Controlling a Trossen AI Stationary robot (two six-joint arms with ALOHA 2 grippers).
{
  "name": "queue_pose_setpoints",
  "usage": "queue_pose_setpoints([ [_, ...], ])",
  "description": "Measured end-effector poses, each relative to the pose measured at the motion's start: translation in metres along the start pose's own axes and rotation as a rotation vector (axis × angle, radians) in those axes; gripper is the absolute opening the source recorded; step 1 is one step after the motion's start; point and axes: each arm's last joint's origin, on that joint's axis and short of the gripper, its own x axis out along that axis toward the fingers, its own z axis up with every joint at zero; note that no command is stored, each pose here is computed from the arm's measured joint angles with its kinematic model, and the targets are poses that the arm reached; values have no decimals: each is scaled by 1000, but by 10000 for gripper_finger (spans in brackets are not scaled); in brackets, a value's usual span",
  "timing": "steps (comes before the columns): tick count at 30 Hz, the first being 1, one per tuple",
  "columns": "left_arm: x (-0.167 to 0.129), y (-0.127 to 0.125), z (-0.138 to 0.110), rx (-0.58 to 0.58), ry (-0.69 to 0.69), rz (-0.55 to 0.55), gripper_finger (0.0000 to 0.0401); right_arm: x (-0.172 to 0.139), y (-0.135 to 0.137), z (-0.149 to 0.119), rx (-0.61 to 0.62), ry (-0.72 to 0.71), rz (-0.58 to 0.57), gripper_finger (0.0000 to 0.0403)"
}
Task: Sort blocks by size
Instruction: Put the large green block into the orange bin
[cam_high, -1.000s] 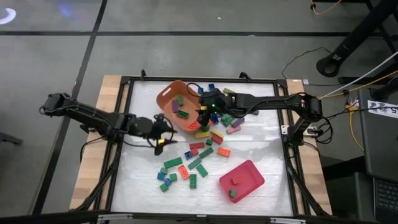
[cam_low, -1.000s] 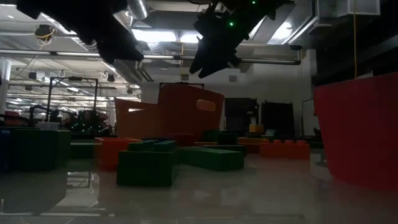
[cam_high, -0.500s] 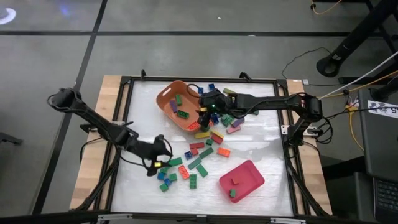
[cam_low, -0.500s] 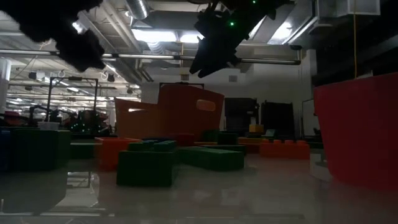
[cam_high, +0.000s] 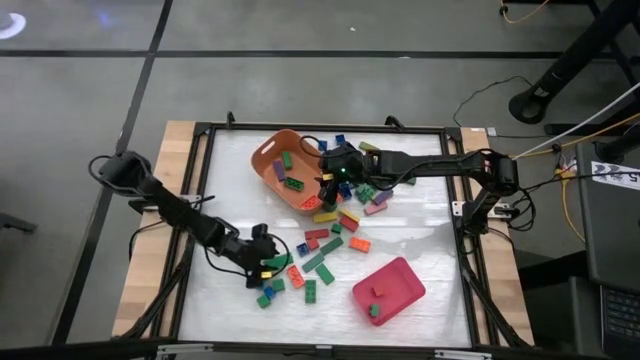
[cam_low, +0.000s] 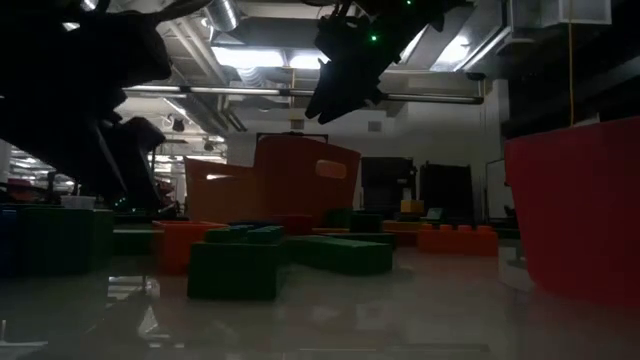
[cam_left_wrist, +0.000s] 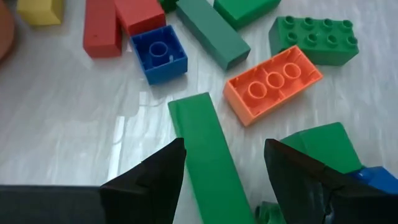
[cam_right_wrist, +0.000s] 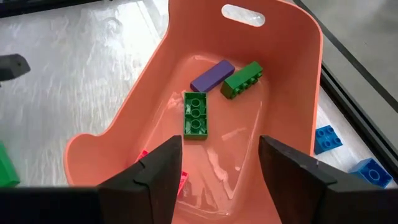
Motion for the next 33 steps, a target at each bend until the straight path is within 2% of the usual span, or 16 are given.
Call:
queue_pose_setpoints([
  [9, 3, 1, -2, 10, 8, 37, 208, 0, 0, 0, 0, -1, 0, 211],
  [33, 3, 1, -3, 11, 9, 39, 208, -1, 0, 0, 0, -1, 1, 211],
])
